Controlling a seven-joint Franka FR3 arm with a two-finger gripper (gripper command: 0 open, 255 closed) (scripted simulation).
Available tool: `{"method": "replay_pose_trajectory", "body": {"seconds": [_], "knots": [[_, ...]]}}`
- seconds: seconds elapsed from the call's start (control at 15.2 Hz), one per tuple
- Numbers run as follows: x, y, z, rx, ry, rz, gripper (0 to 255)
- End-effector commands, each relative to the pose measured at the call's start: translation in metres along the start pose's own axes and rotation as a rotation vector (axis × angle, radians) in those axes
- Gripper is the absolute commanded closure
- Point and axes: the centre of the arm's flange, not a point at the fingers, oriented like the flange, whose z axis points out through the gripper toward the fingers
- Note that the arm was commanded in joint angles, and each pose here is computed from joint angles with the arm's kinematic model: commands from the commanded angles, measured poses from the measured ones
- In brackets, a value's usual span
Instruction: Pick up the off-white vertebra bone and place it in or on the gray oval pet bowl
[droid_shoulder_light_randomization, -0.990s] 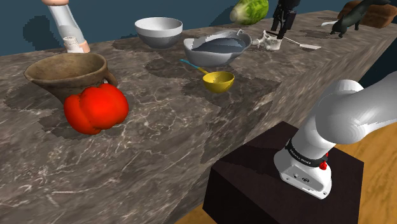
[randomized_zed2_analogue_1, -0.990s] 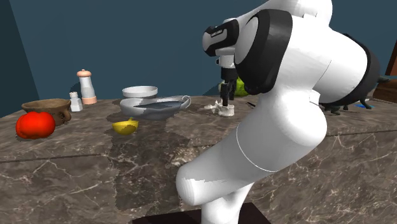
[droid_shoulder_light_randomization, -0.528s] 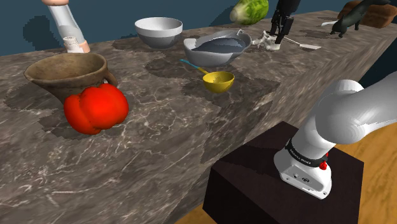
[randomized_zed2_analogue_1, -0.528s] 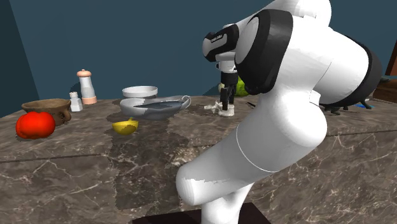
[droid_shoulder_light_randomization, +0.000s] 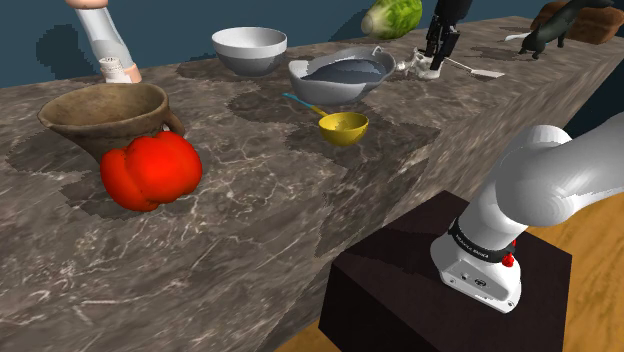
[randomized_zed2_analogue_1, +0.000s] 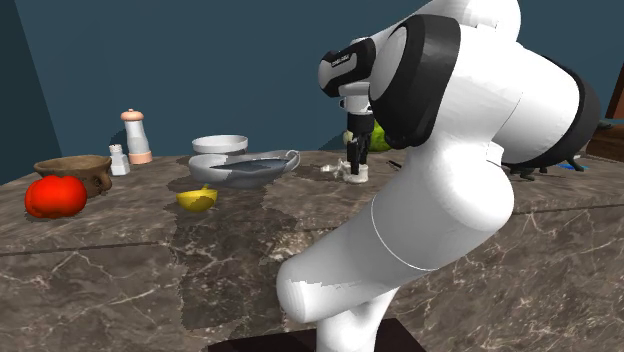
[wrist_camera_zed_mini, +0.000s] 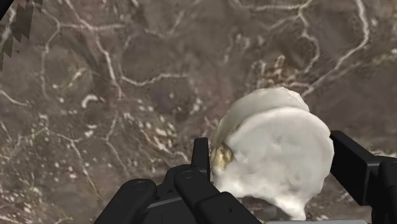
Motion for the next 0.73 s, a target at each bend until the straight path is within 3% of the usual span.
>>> {"method": "replay_pose_trajectory", "body": {"seconds": [0.0,0.26,0.66], "knots": [[0.000,0.000,0.000,0.000,0.000,0.000,255],[0.000,0.000,0.000,0.000,0.000,0.000,255],[0.000,0.002,-0.032,0.000,0.000,0.000,255]]}}
